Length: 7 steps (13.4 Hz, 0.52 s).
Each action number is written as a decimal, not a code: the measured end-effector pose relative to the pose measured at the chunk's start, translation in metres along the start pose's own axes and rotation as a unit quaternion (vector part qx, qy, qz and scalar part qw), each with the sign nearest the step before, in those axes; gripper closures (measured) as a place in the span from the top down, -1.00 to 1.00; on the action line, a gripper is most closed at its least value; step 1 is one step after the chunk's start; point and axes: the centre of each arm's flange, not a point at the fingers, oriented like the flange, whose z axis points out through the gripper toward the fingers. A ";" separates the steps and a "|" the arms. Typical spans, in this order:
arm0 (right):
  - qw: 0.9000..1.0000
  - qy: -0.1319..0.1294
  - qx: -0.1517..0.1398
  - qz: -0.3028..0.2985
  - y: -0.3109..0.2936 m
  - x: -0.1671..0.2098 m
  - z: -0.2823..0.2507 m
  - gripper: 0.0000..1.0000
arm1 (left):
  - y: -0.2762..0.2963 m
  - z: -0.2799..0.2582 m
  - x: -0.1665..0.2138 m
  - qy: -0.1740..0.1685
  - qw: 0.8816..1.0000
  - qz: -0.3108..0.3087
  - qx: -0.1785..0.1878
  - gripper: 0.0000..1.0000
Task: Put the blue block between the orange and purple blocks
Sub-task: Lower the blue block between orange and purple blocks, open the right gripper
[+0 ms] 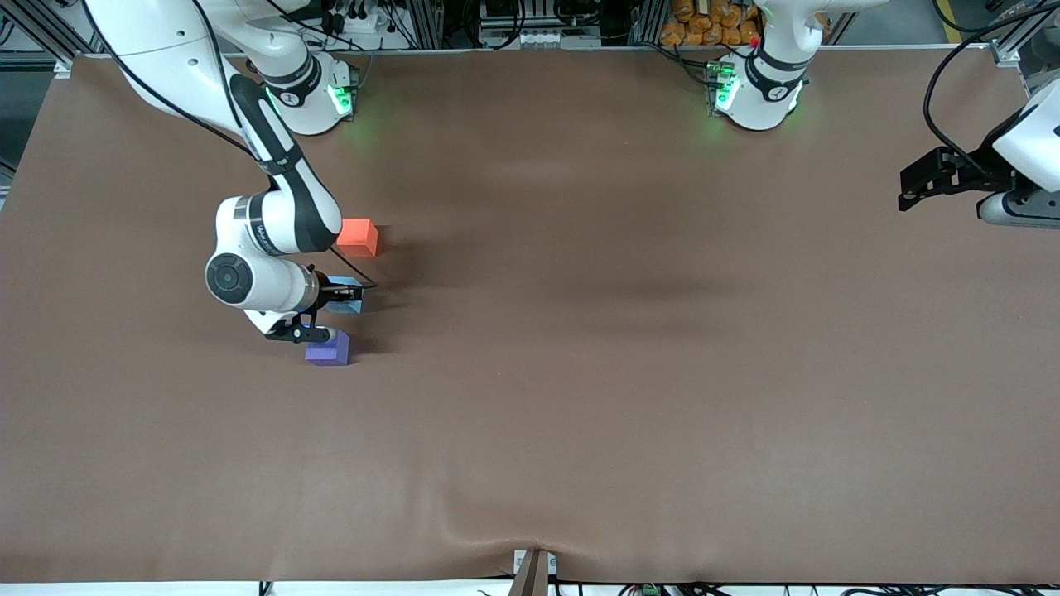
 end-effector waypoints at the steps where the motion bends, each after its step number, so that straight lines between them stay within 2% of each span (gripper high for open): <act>1: 1.000 -0.003 0.000 -0.002 -0.002 0.001 -0.003 0.70 | -0.001 0.000 0.000 0.000 1.000 -0.001 0.000 1.00; 2: 1.000 -0.010 0.001 -0.005 -0.007 0.005 -0.016 0.93 | -0.003 0.000 0.000 0.000 1.000 -0.003 0.000 1.00; 3: 1.000 -0.014 0.004 -0.010 -0.013 0.011 -0.040 1.00 | -0.005 0.000 0.000 0.001 1.000 -0.005 0.000 1.00; 5: 1.000 -0.009 0.013 -0.024 -0.031 0.024 -0.115 1.00 | -0.007 0.000 0.000 0.003 1.000 -0.006 0.000 1.00; 7: 0.999 0.026 0.024 -0.040 -0.046 0.028 -0.200 1.00 | -0.007 0.000 0.001 0.004 1.000 -0.006 0.000 1.00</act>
